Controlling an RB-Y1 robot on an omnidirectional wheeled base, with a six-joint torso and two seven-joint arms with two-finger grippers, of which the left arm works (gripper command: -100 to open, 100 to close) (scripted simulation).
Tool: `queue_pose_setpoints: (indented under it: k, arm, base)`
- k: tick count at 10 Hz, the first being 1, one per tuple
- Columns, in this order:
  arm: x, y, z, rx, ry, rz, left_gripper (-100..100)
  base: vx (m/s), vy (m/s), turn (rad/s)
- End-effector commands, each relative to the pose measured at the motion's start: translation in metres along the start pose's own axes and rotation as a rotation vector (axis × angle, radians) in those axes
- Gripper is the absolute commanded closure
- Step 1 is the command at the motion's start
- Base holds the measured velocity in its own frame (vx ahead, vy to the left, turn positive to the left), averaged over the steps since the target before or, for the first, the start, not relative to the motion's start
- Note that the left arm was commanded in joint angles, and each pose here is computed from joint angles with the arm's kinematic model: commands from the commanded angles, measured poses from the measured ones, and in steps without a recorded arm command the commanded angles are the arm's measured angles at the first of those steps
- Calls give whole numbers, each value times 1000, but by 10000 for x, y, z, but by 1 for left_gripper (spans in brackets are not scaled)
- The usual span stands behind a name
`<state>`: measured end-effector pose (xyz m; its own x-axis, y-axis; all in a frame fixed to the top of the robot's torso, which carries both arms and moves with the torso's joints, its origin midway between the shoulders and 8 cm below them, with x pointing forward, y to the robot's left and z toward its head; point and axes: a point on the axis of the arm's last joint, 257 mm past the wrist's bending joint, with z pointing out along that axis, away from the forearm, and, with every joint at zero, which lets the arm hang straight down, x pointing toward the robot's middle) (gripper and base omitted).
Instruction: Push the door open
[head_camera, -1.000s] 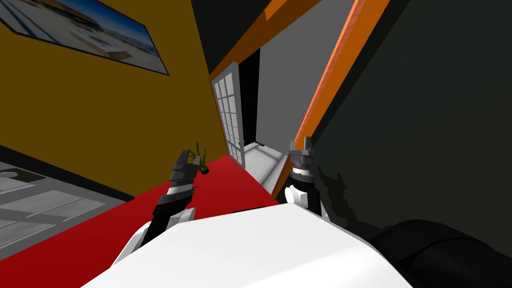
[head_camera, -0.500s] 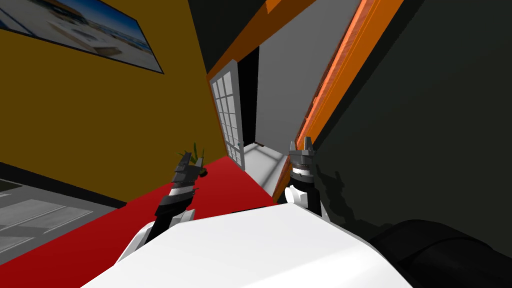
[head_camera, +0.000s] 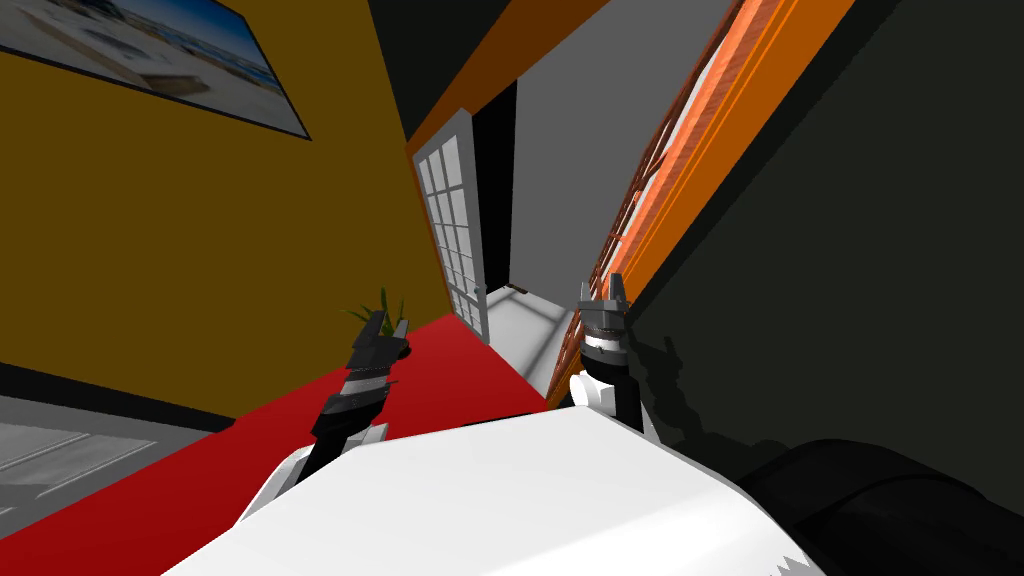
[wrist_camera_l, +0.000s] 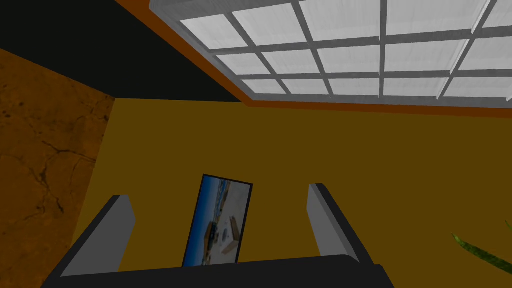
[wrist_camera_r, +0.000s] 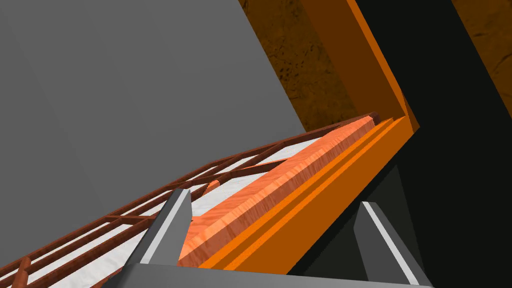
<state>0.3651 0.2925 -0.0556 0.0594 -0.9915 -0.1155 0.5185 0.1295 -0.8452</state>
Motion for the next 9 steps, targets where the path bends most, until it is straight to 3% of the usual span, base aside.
queue_pose_setpoints:
  k: [1,9]
  arm:
    - [14,57,-35,-7,12,-23,-100]
    - [73,371,-242,-58,73,-140,-100]
  base:
    - [95,38,-38]
    - [99,30,-41]
